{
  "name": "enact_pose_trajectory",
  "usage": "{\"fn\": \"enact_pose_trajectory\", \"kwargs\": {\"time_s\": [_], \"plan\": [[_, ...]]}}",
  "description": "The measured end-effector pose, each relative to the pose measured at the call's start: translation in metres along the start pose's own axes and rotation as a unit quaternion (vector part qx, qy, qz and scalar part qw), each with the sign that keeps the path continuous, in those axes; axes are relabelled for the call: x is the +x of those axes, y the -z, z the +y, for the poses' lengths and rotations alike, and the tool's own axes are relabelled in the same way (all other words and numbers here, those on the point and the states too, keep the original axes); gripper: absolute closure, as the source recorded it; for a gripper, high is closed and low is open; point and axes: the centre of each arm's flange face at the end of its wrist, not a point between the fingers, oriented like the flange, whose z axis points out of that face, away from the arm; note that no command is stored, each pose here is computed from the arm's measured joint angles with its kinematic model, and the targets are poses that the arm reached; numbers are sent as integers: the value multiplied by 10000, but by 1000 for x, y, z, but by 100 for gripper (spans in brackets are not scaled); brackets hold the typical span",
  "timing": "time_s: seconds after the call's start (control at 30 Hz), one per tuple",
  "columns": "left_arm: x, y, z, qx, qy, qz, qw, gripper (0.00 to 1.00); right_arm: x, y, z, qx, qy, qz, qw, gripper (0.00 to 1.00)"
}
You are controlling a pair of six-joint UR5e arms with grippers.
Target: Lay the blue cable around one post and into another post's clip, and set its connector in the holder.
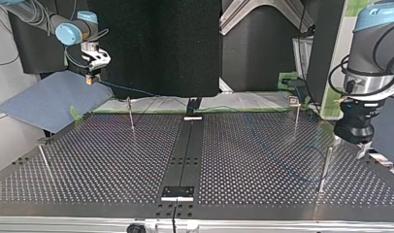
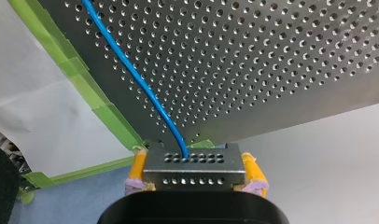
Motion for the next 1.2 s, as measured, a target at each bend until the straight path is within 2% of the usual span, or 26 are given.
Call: {"fn": "enact_pose_trajectory", "kwargs": {"time_s": [0.2, 0.67, 0.83, 1.0, 1.2], "plan": [[1, -1, -1, 129, 17, 64, 9999, 0, 0, 0, -1, 10, 0, 4, 10000, 100], [0, -3, 2, 93, 8, 72, 9999, 0, 0, 0, -2, 24, -21, 18, 10000, 100], [1, -1, 5, -39, -57, 109, 9999, 0, -1, 0, -2, 24, -23, 9, 10000, 100], [3, 2, 10, -275, -181, 167, 9993, 0, -1, 0, -2, 21, -25, -1, 10000, 100], [10, 4, 15, -413, -245, 289, 9984, 0, -1, 0, -3, 25, -24, -5, 10000, 100]]}}
